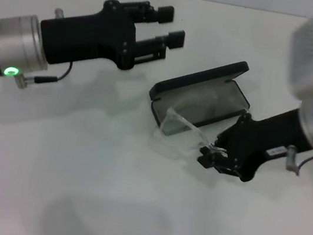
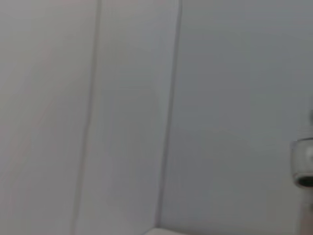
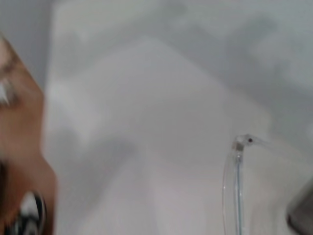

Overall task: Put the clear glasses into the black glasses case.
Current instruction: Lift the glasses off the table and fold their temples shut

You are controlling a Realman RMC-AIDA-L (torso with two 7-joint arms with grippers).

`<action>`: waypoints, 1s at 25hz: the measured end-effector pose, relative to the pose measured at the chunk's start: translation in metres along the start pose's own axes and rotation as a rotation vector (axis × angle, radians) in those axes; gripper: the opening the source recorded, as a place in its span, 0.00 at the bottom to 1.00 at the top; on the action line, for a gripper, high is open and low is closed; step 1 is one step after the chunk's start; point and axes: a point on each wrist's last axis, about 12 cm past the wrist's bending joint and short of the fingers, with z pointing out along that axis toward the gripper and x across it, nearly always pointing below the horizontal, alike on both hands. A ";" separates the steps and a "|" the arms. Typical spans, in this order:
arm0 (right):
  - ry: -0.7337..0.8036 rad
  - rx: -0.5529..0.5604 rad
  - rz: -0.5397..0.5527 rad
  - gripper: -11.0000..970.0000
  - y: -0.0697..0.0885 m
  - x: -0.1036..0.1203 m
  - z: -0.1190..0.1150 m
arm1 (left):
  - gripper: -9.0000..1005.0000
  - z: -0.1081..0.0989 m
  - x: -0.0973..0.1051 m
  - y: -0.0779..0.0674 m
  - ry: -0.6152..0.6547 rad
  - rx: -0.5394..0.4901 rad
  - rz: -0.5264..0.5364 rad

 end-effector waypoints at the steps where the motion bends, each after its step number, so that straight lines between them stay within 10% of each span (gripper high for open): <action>1: -0.046 -0.002 -0.023 0.13 0.001 0.003 -0.003 | 0.52 0.000 0.000 -0.003 -0.006 0.026 -0.004; 8: -0.263 -0.028 -0.262 0.13 0.014 0.022 -0.007 | 0.52 -0.001 -0.011 -0.015 -0.033 0.187 -0.017; 25: -0.483 0.026 -0.448 0.13 0.022 0.035 -0.008 | 0.52 0.035 -0.007 -0.015 0.126 0.319 -0.098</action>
